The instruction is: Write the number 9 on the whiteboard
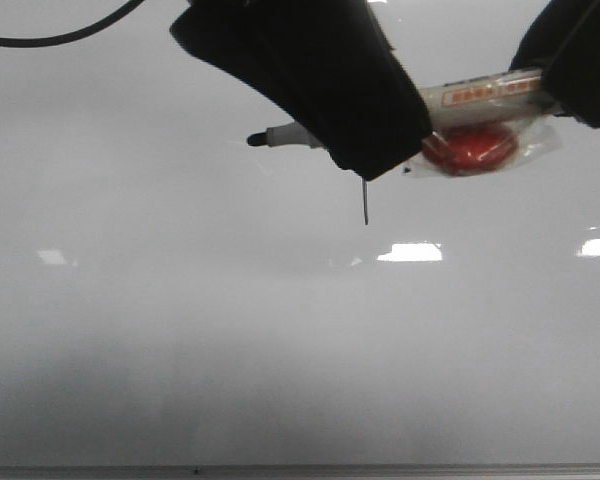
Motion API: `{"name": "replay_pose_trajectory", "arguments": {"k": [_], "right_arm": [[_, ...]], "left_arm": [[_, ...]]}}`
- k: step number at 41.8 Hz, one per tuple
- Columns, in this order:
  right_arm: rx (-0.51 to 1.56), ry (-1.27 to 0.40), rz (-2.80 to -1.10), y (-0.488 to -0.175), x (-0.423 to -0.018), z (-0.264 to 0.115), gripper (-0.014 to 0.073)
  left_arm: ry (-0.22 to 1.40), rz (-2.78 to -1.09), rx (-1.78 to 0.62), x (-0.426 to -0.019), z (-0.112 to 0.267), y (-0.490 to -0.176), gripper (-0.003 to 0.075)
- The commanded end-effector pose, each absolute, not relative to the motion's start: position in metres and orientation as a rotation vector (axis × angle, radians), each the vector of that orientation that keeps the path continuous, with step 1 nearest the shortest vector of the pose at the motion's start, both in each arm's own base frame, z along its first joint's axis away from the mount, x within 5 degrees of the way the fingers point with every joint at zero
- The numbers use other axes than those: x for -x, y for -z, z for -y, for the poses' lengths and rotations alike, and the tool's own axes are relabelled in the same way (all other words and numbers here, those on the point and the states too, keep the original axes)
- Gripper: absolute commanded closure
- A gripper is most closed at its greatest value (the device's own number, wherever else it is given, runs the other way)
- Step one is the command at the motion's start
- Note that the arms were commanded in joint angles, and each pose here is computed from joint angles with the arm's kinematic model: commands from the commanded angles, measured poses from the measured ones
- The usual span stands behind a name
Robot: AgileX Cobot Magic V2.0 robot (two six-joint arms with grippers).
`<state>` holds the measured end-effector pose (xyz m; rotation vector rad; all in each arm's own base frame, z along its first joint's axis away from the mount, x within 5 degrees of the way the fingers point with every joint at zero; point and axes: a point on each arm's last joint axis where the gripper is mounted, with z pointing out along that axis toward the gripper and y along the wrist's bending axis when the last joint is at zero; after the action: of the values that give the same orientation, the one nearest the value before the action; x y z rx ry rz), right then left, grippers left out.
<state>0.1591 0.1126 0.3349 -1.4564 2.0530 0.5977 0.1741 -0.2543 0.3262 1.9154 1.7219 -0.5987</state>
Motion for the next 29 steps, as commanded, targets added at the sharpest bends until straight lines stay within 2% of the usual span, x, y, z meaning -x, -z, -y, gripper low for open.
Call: {"name": "replay_pose_trajectory", "arguments": {"k": [1, 6, 8, 10, 17, 22, 29], "right_arm": [[1.402, -0.616, -1.987, -0.348, -0.158, -0.115, 0.0428], [1.401, -0.613, -1.995, -0.349, -0.157, -0.114, 0.0138], [1.386, -0.590, -2.013, -0.351, -0.157, -0.111, 0.0047], [1.349, -0.562, -2.042, -0.354, -0.156, -0.107, 0.0000], [1.139, -0.400, -2.172, -0.362, -0.154, -0.085, -0.0005], [0.996, -0.300, -2.236, -0.366, -0.151, -0.070, -0.0005], [0.962, -0.282, -2.248, -0.367, -0.151, -0.067, -0.0005]], "left_arm": [[0.646, -1.674, -1.825, -0.169, 0.255, -0.349, 0.0646], [0.610, -1.752, -1.780, -0.172, 0.252, -0.350, 0.0646], [0.556, -1.805, -1.759, -0.175, 0.249, -0.350, 0.0646], [0.503, -1.874, -1.709, -0.178, 0.245, -0.352, 0.0646], [0.193, -2.049, -1.462, -0.191, 0.219, -0.365, 0.0646], [-0.026, -2.168, -1.197, -0.196, 0.191, -0.378, 0.0646], [-0.184, -2.262, -0.902, -0.197, 0.146, -0.390, 0.0646]]}}
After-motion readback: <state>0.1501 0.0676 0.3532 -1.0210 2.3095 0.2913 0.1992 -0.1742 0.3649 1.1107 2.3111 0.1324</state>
